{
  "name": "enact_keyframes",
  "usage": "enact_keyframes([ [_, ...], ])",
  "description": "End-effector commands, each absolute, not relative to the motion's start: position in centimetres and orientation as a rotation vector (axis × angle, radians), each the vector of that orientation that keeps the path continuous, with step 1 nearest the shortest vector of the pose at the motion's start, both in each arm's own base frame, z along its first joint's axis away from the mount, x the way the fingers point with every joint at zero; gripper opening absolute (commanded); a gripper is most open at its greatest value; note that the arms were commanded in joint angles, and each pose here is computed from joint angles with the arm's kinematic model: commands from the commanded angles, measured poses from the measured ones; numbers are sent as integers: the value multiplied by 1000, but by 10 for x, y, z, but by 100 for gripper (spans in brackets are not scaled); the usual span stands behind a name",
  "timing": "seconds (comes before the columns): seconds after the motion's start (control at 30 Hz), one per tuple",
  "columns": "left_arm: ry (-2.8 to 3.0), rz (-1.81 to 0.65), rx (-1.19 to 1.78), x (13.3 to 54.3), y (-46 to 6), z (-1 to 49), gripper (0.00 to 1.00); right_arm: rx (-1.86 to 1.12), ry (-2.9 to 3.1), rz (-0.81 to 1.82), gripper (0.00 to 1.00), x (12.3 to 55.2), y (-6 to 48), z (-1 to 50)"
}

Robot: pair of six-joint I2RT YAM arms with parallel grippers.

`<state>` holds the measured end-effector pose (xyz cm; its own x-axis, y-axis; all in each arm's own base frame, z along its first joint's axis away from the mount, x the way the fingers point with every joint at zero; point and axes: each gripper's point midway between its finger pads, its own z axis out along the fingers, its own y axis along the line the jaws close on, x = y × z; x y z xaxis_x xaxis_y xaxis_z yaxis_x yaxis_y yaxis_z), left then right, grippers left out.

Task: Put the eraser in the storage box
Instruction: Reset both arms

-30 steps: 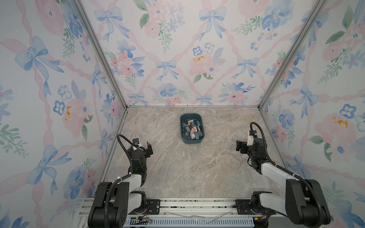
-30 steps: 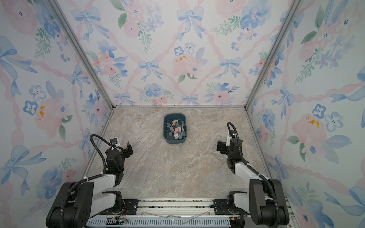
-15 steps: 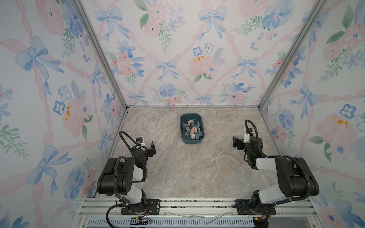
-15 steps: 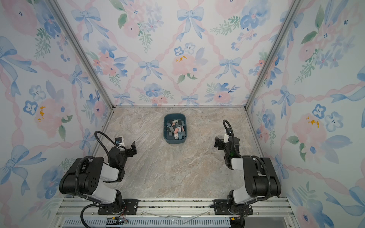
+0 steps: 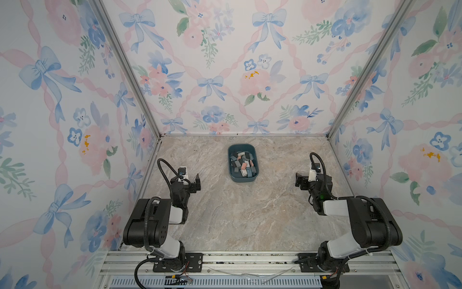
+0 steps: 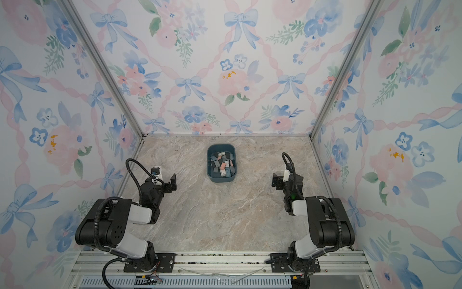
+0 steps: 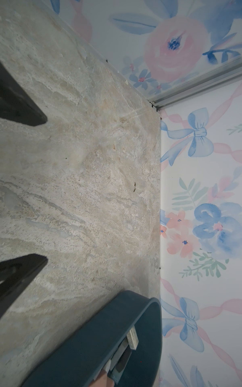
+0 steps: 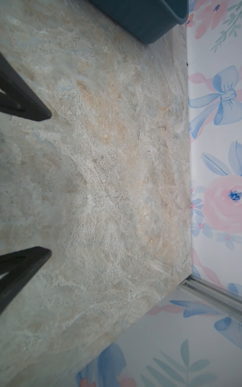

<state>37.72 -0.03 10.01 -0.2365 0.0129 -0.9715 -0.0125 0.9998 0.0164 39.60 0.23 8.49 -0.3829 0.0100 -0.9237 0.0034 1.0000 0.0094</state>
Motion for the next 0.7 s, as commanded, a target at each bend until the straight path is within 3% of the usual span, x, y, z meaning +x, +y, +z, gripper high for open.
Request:
enact_keyframes([
  [0.0, 1804, 59, 13, 379, 1, 102, 98, -2, 1925, -8, 96, 399, 4, 94],
  [0.67, 1807, 69, 9, 379, 1, 102, 98, -1, 1926, -7, 96, 399, 4, 94],
])
